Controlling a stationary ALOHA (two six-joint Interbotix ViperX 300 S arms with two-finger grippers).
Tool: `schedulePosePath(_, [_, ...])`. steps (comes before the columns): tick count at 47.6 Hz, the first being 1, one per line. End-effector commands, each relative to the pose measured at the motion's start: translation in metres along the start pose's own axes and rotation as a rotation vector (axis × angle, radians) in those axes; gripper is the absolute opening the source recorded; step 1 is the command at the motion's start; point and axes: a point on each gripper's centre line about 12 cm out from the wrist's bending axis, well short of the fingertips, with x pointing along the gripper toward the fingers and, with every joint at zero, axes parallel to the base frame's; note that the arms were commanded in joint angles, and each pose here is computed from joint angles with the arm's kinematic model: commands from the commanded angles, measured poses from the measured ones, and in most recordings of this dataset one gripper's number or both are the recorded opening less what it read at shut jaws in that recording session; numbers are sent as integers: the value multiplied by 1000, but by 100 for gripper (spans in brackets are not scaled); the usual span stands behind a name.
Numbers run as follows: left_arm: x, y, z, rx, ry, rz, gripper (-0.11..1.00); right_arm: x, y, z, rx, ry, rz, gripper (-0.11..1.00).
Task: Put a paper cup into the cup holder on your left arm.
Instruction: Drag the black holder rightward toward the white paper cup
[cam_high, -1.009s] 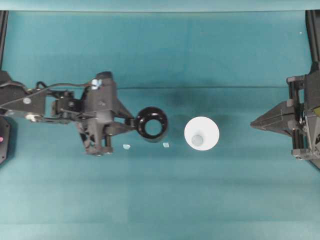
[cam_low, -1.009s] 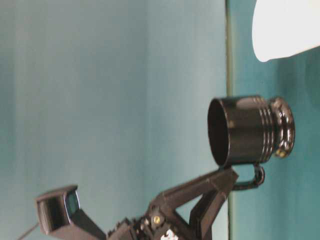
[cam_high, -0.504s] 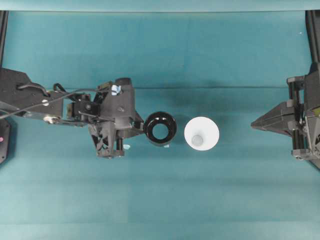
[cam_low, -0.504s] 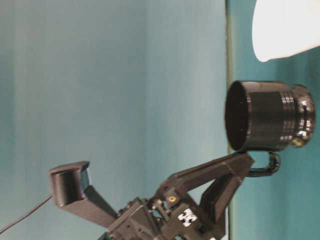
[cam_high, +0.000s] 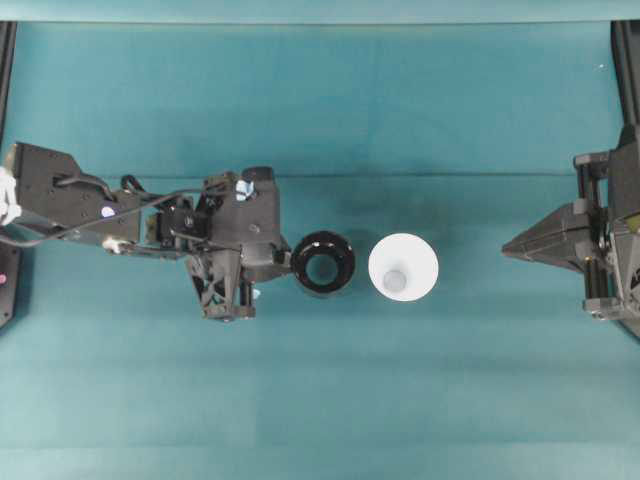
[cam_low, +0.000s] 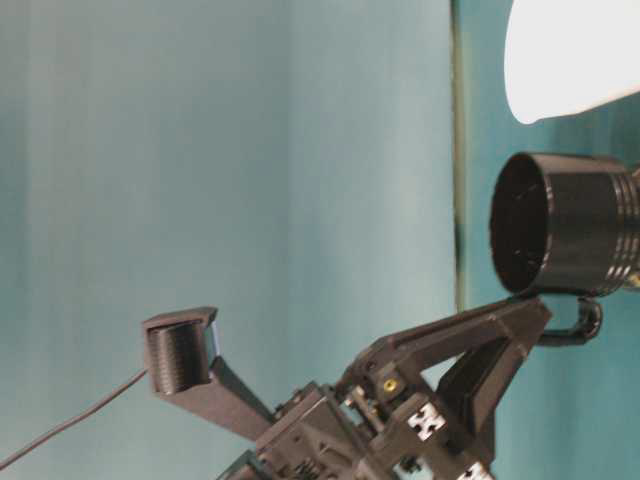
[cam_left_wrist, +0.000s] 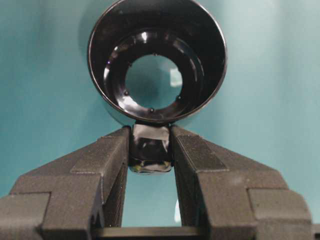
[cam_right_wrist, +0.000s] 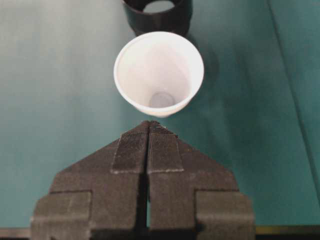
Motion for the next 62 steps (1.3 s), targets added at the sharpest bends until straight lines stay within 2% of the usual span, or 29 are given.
schedulePosePath(1, [2,-2,8,6,-32,-3,32,-1,0,5,7,-12,-1,-3])
schedulePosePath(62, [10,4,2,-17,-17,7,32,-1,0,6,7,-14,-1,-3])
